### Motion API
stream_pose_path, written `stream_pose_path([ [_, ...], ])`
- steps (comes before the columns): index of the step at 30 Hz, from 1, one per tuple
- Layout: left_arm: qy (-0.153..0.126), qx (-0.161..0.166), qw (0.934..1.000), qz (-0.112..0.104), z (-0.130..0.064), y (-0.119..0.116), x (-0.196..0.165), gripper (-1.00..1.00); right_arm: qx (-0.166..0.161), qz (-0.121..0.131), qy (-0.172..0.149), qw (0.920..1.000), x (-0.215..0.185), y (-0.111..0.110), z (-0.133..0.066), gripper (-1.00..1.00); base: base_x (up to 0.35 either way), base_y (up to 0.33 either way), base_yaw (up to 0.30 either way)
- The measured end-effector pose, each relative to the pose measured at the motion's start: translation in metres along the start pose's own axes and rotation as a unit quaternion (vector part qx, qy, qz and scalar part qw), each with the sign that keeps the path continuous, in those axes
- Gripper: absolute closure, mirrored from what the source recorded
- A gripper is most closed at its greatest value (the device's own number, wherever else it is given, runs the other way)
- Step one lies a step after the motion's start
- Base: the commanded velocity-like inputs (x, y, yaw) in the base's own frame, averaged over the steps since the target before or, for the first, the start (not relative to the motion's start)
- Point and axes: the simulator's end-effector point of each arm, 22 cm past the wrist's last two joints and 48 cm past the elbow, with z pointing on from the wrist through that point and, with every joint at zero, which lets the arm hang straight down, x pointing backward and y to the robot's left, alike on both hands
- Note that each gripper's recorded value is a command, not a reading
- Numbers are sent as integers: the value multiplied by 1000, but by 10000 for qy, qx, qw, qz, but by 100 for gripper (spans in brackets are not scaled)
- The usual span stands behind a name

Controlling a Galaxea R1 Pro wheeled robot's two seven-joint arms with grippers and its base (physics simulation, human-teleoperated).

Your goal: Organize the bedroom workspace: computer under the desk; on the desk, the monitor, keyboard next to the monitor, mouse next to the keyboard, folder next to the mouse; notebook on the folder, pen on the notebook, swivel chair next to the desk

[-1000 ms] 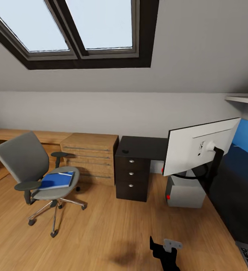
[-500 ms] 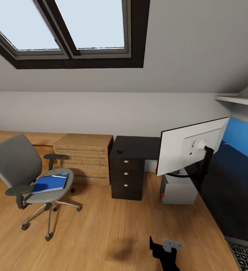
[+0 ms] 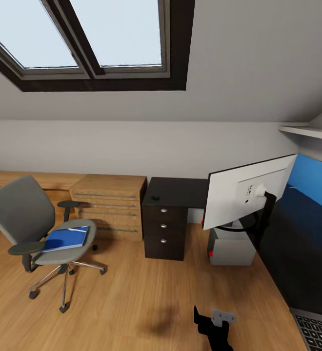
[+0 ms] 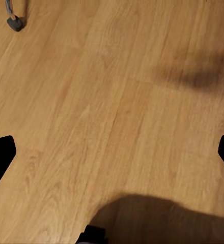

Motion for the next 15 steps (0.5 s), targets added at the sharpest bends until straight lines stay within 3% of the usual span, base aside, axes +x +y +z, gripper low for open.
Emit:
stream_pose_path([
  [11,-1,-4,10000,4,-11,1,-7,-100,-55,-41,-47,10000,-15,5,-7,-100,0,0,0],
  [15,-1,-8,10000,7,-15,2,-9,-100,-82,-74,-385,9992,-52,9,2,-100,0,0,0],
])
